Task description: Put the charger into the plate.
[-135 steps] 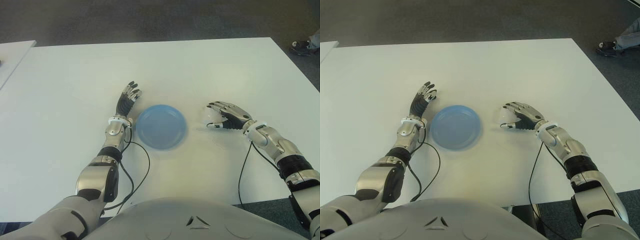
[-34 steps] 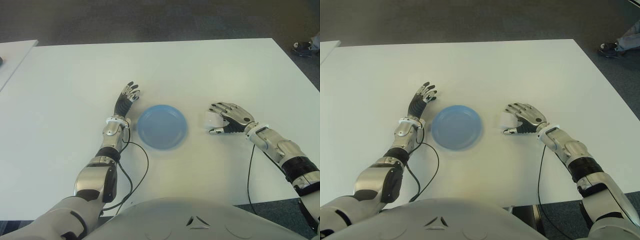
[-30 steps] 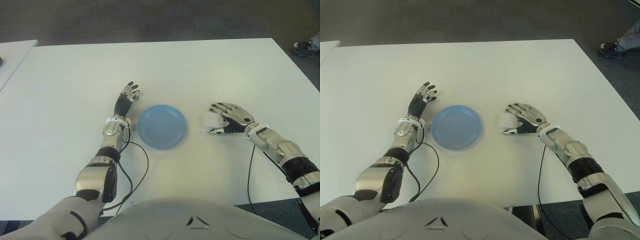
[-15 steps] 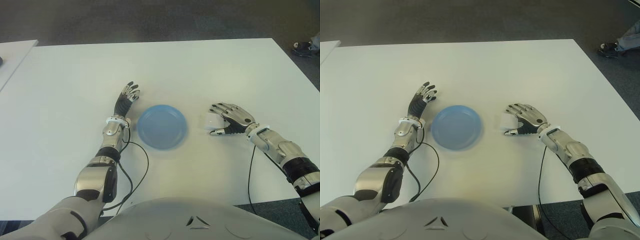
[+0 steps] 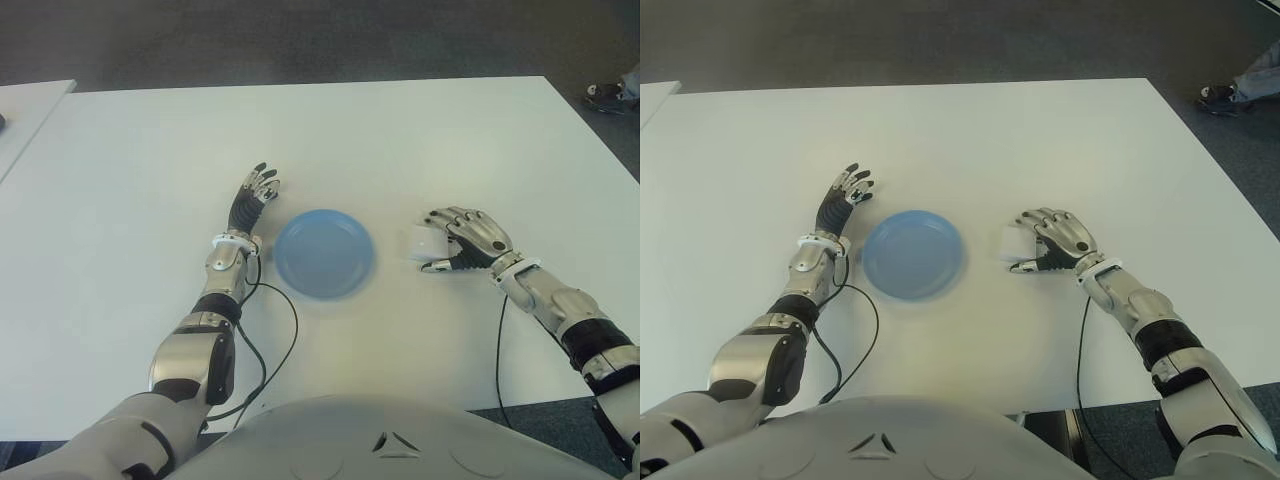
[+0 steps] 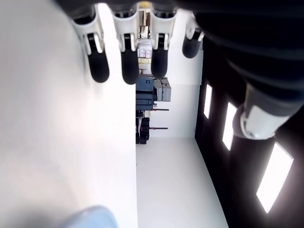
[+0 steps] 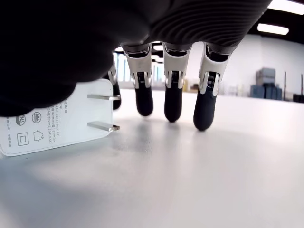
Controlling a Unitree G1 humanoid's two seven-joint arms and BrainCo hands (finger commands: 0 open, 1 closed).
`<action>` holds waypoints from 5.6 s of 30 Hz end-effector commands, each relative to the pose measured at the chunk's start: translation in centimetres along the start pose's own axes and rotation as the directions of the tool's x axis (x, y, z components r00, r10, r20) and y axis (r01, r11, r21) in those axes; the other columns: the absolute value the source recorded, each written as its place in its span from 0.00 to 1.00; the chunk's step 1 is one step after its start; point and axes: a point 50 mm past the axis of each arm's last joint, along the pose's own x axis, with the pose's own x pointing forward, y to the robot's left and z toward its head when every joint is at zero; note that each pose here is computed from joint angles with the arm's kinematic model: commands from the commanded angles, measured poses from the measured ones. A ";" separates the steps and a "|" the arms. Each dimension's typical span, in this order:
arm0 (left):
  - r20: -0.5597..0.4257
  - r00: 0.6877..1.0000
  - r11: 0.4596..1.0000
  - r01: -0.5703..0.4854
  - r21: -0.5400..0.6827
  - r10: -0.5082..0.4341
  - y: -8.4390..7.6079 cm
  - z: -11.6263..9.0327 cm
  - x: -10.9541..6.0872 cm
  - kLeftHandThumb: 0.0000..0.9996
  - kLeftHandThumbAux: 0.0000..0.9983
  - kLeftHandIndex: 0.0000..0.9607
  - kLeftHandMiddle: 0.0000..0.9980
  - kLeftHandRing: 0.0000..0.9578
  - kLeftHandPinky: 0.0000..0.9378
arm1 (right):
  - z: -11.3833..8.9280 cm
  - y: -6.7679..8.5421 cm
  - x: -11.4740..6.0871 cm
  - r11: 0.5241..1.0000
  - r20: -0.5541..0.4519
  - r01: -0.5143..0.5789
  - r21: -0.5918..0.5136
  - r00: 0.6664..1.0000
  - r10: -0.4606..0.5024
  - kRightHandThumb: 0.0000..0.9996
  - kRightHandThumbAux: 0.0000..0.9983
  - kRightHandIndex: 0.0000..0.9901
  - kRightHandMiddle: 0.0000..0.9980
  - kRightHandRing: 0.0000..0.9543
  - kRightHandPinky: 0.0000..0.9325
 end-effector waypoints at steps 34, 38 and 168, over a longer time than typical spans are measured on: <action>-0.077 0.997 0.998 -0.007 -0.060 0.002 -0.4 -1.9 -1.2 0.00 0.49 0.13 0.25 0.27 0.29 | 0.8 0.3 -1.0 0.986 0.019 0.160 -0.036 0.987 -0.159 0.85 0.68 0.40 0.55 0.90 0.93; -0.075 0.997 0.998 -0.003 -0.070 -0.002 -0.4 -1.9 -1.2 0.00 0.49 0.13 0.27 0.29 0.31 | 0.8 0.3 -1.0 0.988 0.015 0.156 -0.022 0.988 -0.156 0.85 0.68 0.40 0.55 0.90 0.93; -0.110 0.994 0.998 0.012 -0.066 -0.020 0.4 -2.0 -1.2 0.00 0.50 0.18 0.30 0.32 0.31 | -0.1 -4.6 1.6 0.985 -0.178 -0.022 0.170 0.983 0.053 0.31 0.08 0.00 0.00 0.00 0.00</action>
